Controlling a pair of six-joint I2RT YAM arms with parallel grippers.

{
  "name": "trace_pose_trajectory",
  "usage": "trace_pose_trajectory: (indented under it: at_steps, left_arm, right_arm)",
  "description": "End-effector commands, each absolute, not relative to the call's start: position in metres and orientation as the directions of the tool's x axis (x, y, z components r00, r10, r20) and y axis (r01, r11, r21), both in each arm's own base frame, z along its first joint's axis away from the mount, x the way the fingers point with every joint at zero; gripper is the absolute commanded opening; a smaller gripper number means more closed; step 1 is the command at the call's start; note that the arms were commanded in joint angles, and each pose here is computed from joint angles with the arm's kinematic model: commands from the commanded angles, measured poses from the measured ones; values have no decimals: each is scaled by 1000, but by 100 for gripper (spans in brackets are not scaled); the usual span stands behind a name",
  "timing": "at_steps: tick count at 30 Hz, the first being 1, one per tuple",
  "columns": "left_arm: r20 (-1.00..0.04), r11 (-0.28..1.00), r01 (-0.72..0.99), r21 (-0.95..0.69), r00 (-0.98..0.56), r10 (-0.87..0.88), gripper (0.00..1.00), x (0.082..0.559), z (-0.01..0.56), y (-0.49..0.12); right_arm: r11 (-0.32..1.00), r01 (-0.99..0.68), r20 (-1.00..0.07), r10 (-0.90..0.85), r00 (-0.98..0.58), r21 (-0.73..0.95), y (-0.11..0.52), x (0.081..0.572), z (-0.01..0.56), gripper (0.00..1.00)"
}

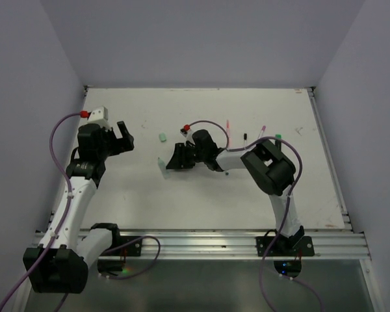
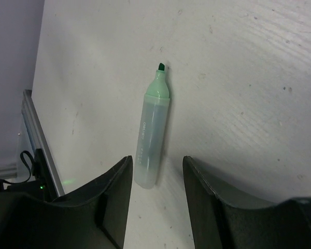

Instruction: Open the pen caps

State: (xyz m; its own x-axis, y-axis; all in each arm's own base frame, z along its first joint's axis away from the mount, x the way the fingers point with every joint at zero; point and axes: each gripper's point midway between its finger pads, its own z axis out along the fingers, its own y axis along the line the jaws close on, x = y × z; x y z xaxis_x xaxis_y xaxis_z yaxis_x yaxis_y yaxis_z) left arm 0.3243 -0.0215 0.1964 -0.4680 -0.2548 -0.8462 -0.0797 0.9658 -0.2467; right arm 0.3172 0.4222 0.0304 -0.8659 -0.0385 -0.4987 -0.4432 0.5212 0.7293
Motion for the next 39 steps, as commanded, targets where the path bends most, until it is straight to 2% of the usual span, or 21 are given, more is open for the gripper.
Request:
trace_pose_trajectory:
  at_steps: [1, 4, 5, 8, 14, 17, 22, 26, 36, 39]
  left_arm:
    - [-855, 972, -81, -222, -463, -234, 100, 326, 197, -17]
    - [-852, 971, -90, -221, -468, -237, 100, 325, 194, -16]
    - [-854, 971, -92, -221, -463, -238, 100, 326, 196, -15]
    - [-852, 971, -93, -221, -465, -238, 100, 325, 195, -15]
    - [-851, 970, -96, -222, -466, -241, 100, 324, 195, -15]
    - [-849, 970, -109, -215, -471, -241, 100, 323, 193, -13]
    - [-847, 970, -111, -216, -473, -243, 100, 323, 192, -13]
    - [-845, 970, -110, -215, -478, -241, 100, 322, 191, -13]
    - [-851, 971, -134, -200, -468, -240, 100, 322, 192, -7]
    - [-849, 971, -128, -203, -472, -240, 100, 322, 191, -9]
  right_arm:
    - [630, -404, -509, -16, -861, 663, 397, 321, 18, 49]
    - [666, -443, -585, -12, -811, 600, 383, 325, 51, 49]
    - [679, -478, -642, -13, -767, 557, 376, 330, 75, 50]
    - [795, -456, -704, -53, -709, 400, 340, 338, 92, 53]
    - [960, -253, -749, -82, -657, 116, 246, 348, 125, 57]
    - [984, -175, -715, -112, -690, 15, 210, 342, 118, 56]
    - [993, -115, -660, -99, -745, -19, 188, 335, 92, 54]
    - [995, -96, -623, -88, -777, -21, 185, 335, 73, 49]
    - [994, -106, -551, -95, -829, -11, 190, 337, 30, 43]
    - [995, -99, -536, -90, -839, -12, 189, 336, 21, 38]
